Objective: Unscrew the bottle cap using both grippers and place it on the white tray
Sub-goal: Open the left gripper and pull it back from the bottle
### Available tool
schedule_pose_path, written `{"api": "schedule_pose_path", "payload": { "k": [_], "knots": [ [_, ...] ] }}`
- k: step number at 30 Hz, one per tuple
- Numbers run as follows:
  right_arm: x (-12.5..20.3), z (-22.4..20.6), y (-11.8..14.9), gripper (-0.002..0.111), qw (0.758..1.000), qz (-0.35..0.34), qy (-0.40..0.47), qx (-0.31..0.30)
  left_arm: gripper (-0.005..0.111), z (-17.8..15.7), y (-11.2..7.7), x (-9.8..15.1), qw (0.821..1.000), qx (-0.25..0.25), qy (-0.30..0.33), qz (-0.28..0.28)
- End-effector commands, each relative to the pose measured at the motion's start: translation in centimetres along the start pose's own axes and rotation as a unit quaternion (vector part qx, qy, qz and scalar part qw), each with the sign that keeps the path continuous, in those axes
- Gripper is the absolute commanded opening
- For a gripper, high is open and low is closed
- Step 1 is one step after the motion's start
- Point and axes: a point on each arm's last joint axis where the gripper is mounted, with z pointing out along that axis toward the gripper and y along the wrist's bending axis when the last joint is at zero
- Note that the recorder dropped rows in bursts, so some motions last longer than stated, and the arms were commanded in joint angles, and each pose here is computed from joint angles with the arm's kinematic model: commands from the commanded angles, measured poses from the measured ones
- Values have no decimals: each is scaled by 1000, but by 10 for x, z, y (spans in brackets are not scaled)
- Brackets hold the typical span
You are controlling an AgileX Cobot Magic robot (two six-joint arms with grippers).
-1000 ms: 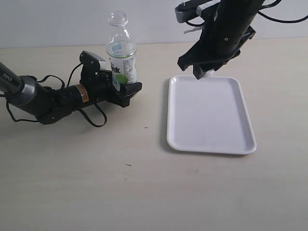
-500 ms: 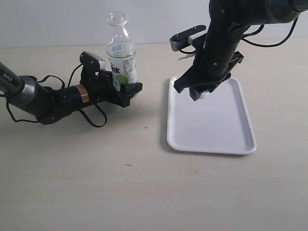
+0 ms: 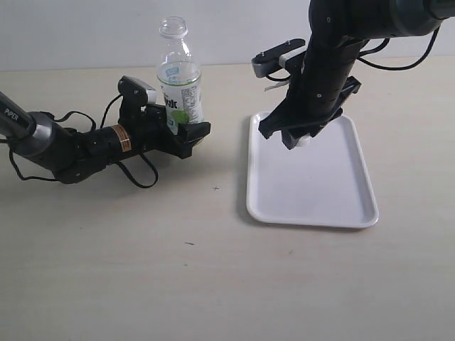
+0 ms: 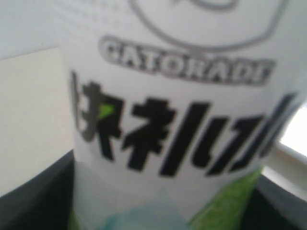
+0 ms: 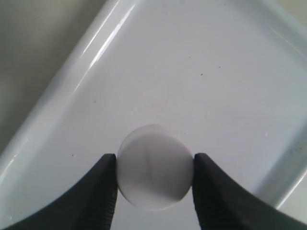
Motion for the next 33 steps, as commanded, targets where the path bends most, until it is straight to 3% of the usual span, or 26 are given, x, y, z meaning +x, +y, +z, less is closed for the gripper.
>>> {"api": "schedule_pose_path", "payload": {
  "k": [1,4,9,16,24,33],
  "knots": [
    [0,-1,-3,0,1000,-3,-5,4,66,1,-1,-5,1000,1,-16,-6],
    [0,-1,-3,0,1000,-3,-5,4,80,1,-1,-5,1000,1,-16,-6],
    [0,-1,-3,0,1000,-12,-4,4,89,1,-3,-5,1000,10,-13,5],
    [0,-1,-3,0,1000,-15,-3,5,91,-1,-4,-8,999,20,-9,28],
    [0,-1,-4,0,1000,-20,-4,13,90,-15,13,-8,1000,-5,21,18],
    [-1,-1,-5,0,1000,-21,-8,14,90,-16,6,-4,999,21,35,25]
  ]
}}
